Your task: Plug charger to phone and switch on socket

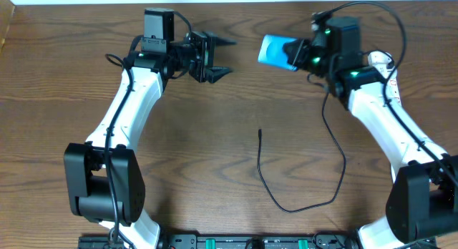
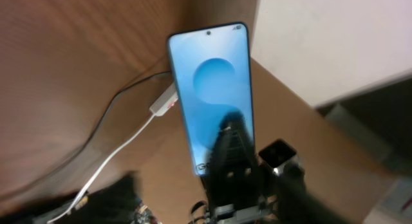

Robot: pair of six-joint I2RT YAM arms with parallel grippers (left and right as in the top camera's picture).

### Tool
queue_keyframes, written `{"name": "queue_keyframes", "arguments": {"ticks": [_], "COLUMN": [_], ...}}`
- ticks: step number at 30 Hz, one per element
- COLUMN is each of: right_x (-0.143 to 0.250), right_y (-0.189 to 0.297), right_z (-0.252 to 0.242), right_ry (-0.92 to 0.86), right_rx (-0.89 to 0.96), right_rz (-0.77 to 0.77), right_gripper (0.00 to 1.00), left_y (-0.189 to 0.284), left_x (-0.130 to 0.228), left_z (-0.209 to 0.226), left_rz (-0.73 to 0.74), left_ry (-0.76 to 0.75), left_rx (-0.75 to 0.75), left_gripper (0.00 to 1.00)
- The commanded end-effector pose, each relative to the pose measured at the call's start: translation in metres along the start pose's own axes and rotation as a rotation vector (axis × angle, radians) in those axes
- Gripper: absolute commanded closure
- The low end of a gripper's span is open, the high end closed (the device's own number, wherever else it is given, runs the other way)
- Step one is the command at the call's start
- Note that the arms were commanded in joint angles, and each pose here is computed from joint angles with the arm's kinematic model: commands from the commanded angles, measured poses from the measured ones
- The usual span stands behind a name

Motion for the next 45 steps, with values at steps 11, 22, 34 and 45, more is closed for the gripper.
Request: {"name": "queue_keyframes", "arguments": {"ticks": [11, 22, 34, 45], "right_x": [-0.028, -0.01, 0.007, 0.017], "right_y": [0.02, 0.013, 0.009, 0.007], "right_z": [0.038, 0.074, 0.089, 0.095], "right_ry": [-0.792, -0.943, -0.926, -0.897], "right_rx": [-0.257, -0.327, -0.336, -0.335], "right_rz": [0.12, 0.19, 0.227, 0.256], "right_gripper": [0.99, 0.99, 0.99, 0.99], "left_y": [0.013, -0.012, -0.022, -0.02], "left_x": [-0.014, -0.013, -0.007, -0.012], "left_z": [-0.059, -0.072, -0.073, -0.073], "left_rz": [-0.212, -0.444, -0.472, -0.511], "left_ry": [-0.286, -0.34, -0.199, -0.157], "left_rx": [0.16, 0.144, 0.165, 0.172], "left_gripper": [0.1, 0.1, 0.1, 0.54]}}
Point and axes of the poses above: each gripper's point midway between its finger pads, its own y axis back along the fingers, its own z axis along the line the jaws close on, x = y × z, the point moved 4 cm from there along y, back along the fingers, and after that the axes turned 13 degrees about -y, right-handed, at the moved point
